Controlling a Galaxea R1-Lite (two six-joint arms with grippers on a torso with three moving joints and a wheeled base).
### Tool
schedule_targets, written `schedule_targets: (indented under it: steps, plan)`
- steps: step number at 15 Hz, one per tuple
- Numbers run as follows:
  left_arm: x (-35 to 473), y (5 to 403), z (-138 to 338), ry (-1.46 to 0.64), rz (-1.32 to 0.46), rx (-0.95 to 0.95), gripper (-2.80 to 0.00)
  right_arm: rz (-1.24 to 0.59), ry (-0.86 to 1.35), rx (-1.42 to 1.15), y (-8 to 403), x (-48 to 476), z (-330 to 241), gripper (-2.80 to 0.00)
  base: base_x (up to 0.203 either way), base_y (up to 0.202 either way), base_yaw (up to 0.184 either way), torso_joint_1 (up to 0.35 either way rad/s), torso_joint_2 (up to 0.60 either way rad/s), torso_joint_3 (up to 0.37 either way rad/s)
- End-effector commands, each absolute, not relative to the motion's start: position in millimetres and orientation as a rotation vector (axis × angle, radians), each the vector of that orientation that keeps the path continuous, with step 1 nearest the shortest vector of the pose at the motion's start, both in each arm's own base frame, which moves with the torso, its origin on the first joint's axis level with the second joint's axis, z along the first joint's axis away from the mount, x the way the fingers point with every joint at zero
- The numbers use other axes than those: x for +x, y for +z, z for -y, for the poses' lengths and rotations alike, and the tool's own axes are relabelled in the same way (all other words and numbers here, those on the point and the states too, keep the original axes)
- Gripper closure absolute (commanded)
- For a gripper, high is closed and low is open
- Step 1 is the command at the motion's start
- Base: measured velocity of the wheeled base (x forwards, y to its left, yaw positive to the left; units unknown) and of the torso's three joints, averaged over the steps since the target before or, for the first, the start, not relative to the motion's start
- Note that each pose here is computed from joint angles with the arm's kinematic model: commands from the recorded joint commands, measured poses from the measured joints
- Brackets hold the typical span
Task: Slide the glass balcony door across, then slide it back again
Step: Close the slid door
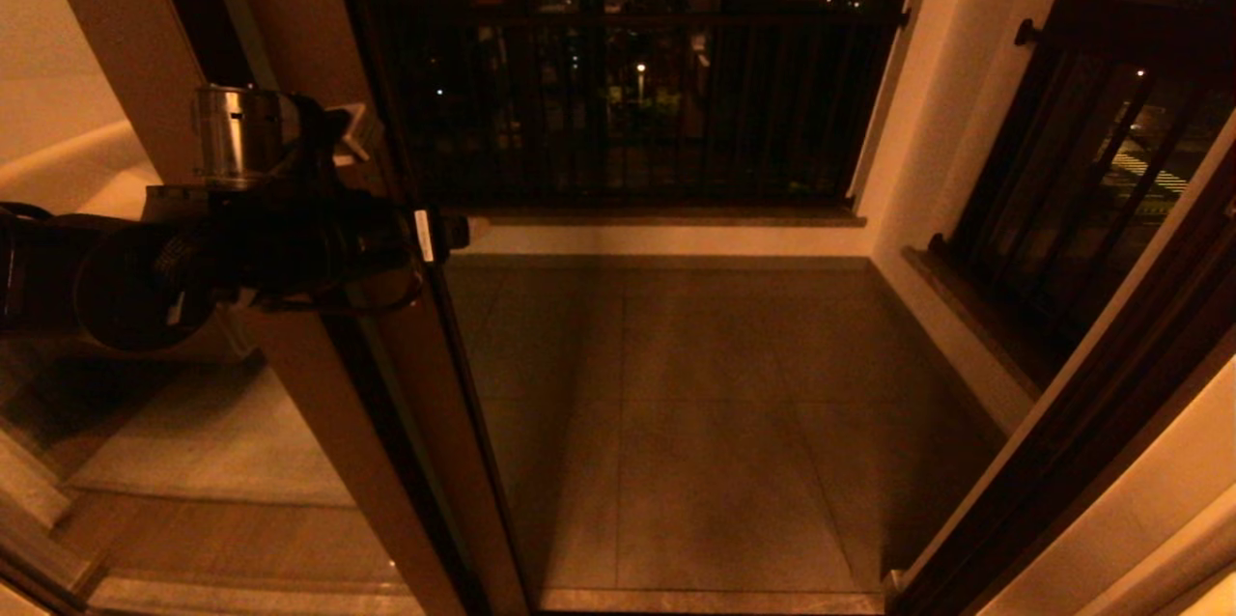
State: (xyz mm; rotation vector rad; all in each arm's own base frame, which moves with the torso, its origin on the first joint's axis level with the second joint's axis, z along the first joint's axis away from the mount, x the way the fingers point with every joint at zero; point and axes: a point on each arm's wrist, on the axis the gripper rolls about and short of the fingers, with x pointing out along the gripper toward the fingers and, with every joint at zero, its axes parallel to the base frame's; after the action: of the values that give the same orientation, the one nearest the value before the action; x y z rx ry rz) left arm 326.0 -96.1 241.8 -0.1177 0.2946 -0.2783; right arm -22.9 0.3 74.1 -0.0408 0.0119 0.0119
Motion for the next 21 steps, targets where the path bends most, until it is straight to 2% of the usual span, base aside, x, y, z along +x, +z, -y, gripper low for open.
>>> schedule_targets:
  steps: [1,21]
  plan:
    - [324,243,101,-0.297,-0.29,-0.118,-2.8,-0.014,0.012,-0.041,74,-23,0,0.0,0.0,0.0,0.0,0.0,0.0,0.0]
    - [316,245,125,-0.369,-0.284,-0.077,-2.8,-0.014,0.013,-0.041,74,-23,0,0.0,0.0,0.0,0.0,0.0,0.0,0.0]
